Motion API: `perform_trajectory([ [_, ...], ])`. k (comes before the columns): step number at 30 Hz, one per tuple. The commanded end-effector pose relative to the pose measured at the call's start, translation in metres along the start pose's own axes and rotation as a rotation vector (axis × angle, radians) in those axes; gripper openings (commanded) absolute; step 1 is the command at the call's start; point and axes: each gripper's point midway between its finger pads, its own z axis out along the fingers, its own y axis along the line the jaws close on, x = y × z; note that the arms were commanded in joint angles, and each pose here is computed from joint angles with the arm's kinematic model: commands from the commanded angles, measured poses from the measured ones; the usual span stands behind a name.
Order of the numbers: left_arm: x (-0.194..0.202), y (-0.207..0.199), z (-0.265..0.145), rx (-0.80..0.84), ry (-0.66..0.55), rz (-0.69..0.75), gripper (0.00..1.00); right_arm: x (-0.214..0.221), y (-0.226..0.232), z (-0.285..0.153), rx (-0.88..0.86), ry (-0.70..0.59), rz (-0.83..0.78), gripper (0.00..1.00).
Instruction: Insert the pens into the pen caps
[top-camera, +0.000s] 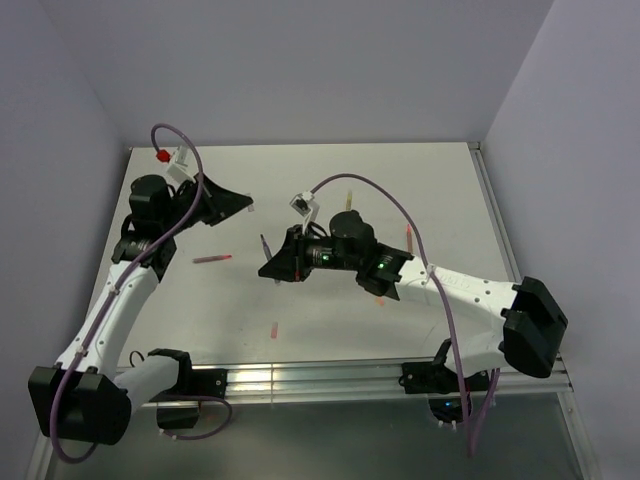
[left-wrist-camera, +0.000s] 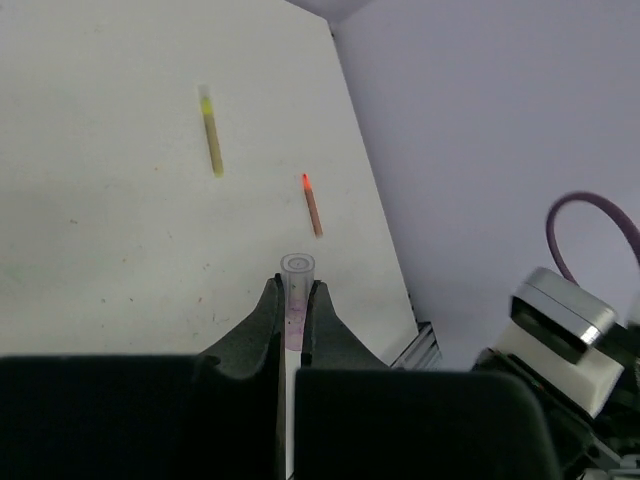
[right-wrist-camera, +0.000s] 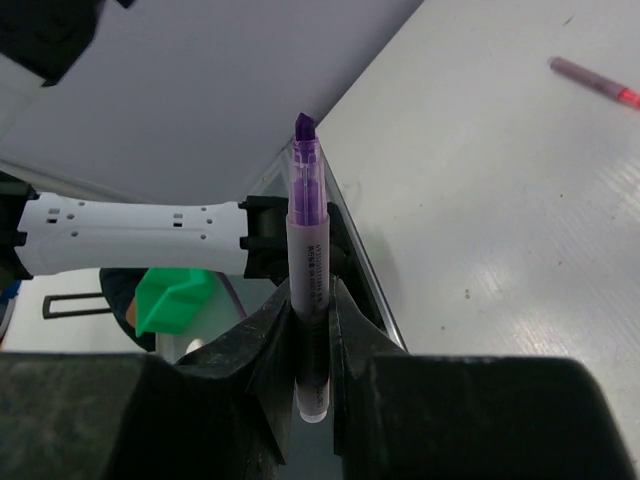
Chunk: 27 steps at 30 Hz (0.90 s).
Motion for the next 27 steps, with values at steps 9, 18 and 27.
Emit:
perform_trajectory([
  [9, -0.011, -0.08, -0.021, 0.265, -0.052, 0.251, 0.0, -0.02, 0.024, 0.016, -0.03, -0.07, -0.034, 0.0],
  [18, 0.002, -0.083, -0.029, 0.342, -0.058, 0.248, 0.0, -0.035, 0.026, 0.015, 0.005, -0.112, -0.038, 0.0],
  [27, 0.001, -0.088, -0.032, 0.377, -0.093, 0.273, 0.0, -0.046, 0.018, 0.018, 0.059, -0.153, -0.03, 0.0],
])
